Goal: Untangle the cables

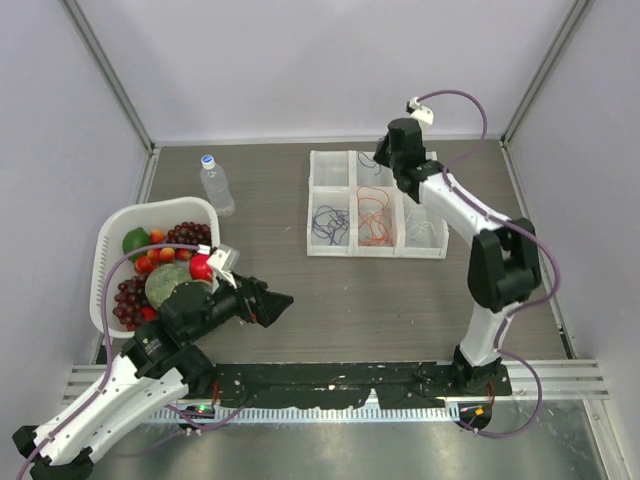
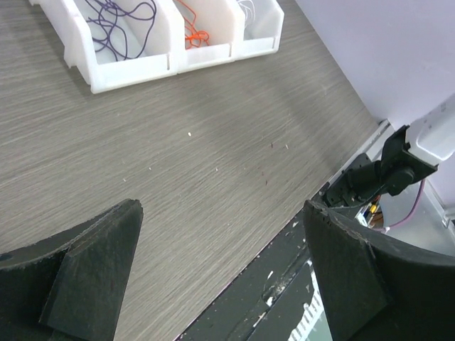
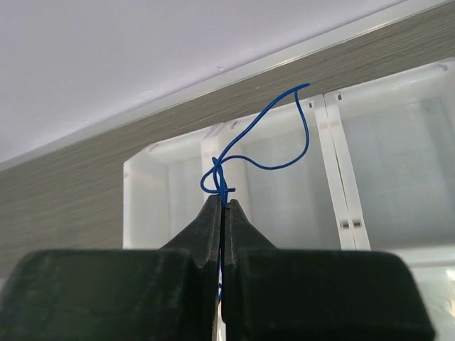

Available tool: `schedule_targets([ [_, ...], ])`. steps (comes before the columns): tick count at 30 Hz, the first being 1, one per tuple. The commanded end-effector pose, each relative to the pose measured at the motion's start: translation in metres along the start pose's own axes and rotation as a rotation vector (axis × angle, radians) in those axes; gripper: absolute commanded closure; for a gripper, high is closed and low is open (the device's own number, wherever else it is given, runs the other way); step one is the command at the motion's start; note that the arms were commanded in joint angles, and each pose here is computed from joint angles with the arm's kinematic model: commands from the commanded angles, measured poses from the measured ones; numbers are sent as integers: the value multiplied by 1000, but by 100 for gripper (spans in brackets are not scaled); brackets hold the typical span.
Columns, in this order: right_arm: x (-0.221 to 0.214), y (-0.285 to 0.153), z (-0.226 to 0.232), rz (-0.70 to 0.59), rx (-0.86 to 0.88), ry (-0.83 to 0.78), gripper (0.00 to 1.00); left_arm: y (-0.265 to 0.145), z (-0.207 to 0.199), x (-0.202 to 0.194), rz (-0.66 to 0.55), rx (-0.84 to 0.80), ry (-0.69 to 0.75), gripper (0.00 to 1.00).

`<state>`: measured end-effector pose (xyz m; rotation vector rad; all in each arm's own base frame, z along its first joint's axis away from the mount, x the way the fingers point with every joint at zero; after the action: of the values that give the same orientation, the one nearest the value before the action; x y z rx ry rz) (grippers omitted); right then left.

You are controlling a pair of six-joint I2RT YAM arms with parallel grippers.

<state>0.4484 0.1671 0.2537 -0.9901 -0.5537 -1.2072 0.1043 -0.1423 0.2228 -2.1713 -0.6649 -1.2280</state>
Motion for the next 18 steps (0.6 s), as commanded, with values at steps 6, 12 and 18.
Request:
schedule_targets([
  [6, -29, 82, -11, 189, 0, 172, 99, 2, -4, 3, -39, -20, 32, 1],
  [12, -56, 109, -20, 248, -58, 192, 98, 4, -5, 0, -25, -25, 39, 0],
  [18, -62, 113, -30, 267, -107, 124, 79, 7, -3, 1, -25, 4, 40, 0],
])
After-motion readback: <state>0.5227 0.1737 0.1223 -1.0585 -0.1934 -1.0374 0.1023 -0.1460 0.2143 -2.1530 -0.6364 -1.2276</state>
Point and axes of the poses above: each gripper's point midway between its finger pads, its own y axis out along the fingers, its own z axis along the line the jaws close on, x = y × z, the point moved 7 cm from there along -y, back along the fingers, and after that the axes turned 6 degrees about y, right-handed, at the moved point
